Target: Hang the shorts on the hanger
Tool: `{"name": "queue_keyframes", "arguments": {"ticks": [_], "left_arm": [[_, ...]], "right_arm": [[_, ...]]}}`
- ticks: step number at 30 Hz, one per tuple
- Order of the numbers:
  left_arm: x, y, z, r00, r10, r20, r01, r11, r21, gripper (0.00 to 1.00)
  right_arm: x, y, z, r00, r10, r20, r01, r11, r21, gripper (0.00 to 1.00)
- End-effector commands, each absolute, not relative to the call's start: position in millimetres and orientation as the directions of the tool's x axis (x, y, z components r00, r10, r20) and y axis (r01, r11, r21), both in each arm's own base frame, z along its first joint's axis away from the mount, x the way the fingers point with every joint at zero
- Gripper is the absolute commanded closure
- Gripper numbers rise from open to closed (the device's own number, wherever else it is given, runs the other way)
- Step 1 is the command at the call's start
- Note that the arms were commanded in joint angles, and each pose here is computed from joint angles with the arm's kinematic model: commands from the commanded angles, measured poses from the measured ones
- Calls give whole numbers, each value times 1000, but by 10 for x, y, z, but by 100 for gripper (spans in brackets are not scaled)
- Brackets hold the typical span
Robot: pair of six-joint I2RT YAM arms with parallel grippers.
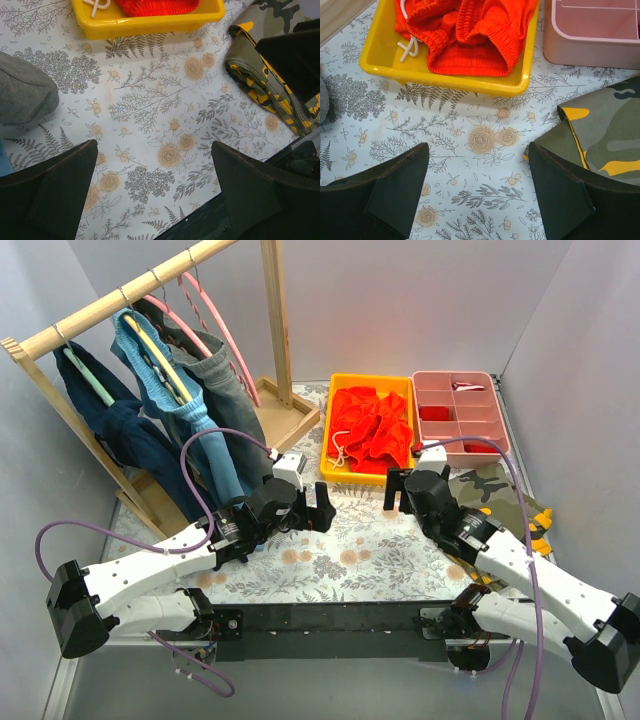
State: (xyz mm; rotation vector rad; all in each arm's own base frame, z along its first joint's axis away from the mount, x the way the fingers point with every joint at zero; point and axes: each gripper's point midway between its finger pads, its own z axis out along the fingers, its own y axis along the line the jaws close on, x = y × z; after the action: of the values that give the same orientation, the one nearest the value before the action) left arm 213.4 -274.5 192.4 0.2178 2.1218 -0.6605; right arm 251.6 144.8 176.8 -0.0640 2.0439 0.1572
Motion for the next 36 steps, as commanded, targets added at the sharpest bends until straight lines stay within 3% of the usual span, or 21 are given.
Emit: {"name": "queue_keyframes", "arguments": {"ticks": [1,6,14,27,30,33,34,36], "left_arm": [[2129,-2753,2041,-590,-104,-801,386,835,-393,2],[2125,-2747,2066,-593,-101,-799,385,836,-392,2],[2117,-2771,2171,-591,-88,-802,402,829,-388,2],[2133,-2819,2172,-591,-65,-804,418,828,-374,2],[2141,-2821,2176,-590,-66,-805,416,830,-373,2],[2141,-2802,2180,-590,-66,-804,411,834,-369,2],[2140,-2800,2189,-589,-67,-806,410,834,-369,2],[2152,-2774,2203,-583,-67,-810,404,841,-360,2]], "right_arm": [[2907,1508,2188,-369,40,-929,-91,993,79,13],[3422,1486,2176,-419,77,-905,-122,983,140,18],[4104,1569,1649,-557,-63,-828,-90,996,-16,28],[4340,1598,996,-664,-135,-736,-74,991,-114,29],[4376,1626,906,-675,-137,-725,-80,990,-113,40],[4452,1637,962,-666,-131,-735,-71,991,-112,61],[4482,1631,1029,-661,-126,-740,-62,992,-113,76],[4513,1581,1160,-647,-121,-753,-37,991,-127,92]]}}
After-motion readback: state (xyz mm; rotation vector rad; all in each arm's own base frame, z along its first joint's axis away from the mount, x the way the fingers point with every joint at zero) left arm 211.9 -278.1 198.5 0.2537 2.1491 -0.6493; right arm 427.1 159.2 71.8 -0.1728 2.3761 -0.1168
